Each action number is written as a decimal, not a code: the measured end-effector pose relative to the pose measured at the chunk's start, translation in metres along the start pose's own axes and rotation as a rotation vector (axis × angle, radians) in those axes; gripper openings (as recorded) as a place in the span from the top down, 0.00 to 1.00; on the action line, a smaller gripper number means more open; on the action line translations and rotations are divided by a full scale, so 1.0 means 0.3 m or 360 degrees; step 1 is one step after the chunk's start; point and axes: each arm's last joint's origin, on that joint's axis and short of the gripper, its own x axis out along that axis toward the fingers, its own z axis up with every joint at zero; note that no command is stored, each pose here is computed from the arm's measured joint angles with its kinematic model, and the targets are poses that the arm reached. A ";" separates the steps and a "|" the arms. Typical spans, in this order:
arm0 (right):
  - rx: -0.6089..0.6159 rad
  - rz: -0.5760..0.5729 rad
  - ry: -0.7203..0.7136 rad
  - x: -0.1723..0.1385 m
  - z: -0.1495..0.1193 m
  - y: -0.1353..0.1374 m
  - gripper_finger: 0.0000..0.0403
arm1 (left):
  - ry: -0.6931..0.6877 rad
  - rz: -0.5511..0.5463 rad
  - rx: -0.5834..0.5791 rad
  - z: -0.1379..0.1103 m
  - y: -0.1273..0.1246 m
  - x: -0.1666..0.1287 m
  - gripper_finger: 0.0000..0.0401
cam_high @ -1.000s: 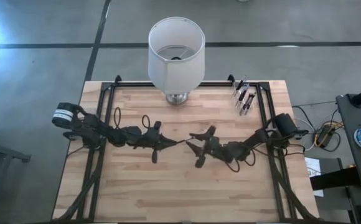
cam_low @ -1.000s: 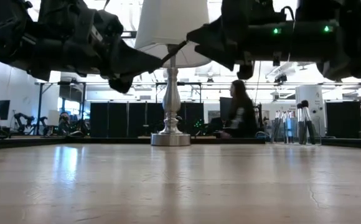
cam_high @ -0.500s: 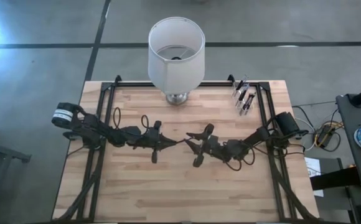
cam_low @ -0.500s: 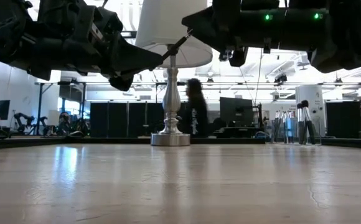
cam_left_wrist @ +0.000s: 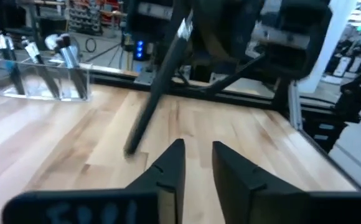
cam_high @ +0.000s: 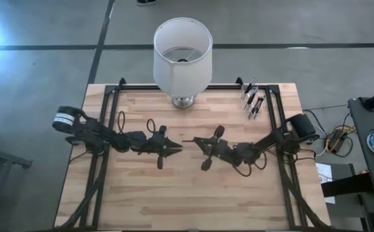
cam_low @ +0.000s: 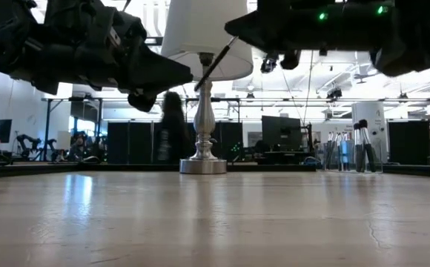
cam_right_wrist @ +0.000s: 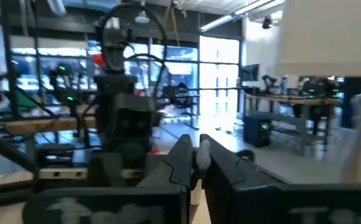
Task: Put items in baskets/containers
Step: Put the blush brush into the transparent organizer
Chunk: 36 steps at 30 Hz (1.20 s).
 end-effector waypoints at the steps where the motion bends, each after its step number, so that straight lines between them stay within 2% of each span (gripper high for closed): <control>1: -0.0015 -0.0025 0.0015 -0.004 0.012 -0.007 0.97 | 0.0012 0.0007 0.0002 0.002 0.001 -0.002 0.81; 6: -0.0098 -0.0124 0.0165 -0.042 0.107 -0.058 0.97 | 0.0037 0.0038 0.0111 0.043 0.006 -0.027 0.78; 10: -0.0156 -0.0337 0.0410 -0.094 0.197 -0.144 0.97 | 0.0035 0.0010 0.0184 0.075 0.003 -0.067 0.79; 13: -0.0110 -0.0559 0.0575 -0.151 0.268 -0.245 0.97 | 0.0008 0.0036 0.0198 0.088 0.015 -0.103 0.84; 17: -0.0022 -0.0837 0.0713 -0.241 0.344 -0.393 0.97 | -0.0010 0.0095 0.0211 0.075 0.047 -0.151 0.97; 19: 0.0055 -0.0972 0.0750 -0.283 0.369 -0.463 0.97 | -0.0037 0.0132 0.0209 0.068 0.068 -0.170 0.99; 25: 0.0215 -0.1297 0.0834 -0.361 0.383 -0.614 0.97 | -0.0089 0.0181 0.0160 0.064 0.108 -0.192 1.00; 29: 0.0272 -0.1401 0.0888 -0.358 0.374 -0.673 0.97 | -0.0080 0.0191 0.0156 0.061 0.112 -0.191 1.00; 36: 0.0257 -0.1575 0.1091 -0.329 0.320 -0.758 0.97 | -0.0066 0.0191 0.0150 0.055 0.113 -0.194 1.00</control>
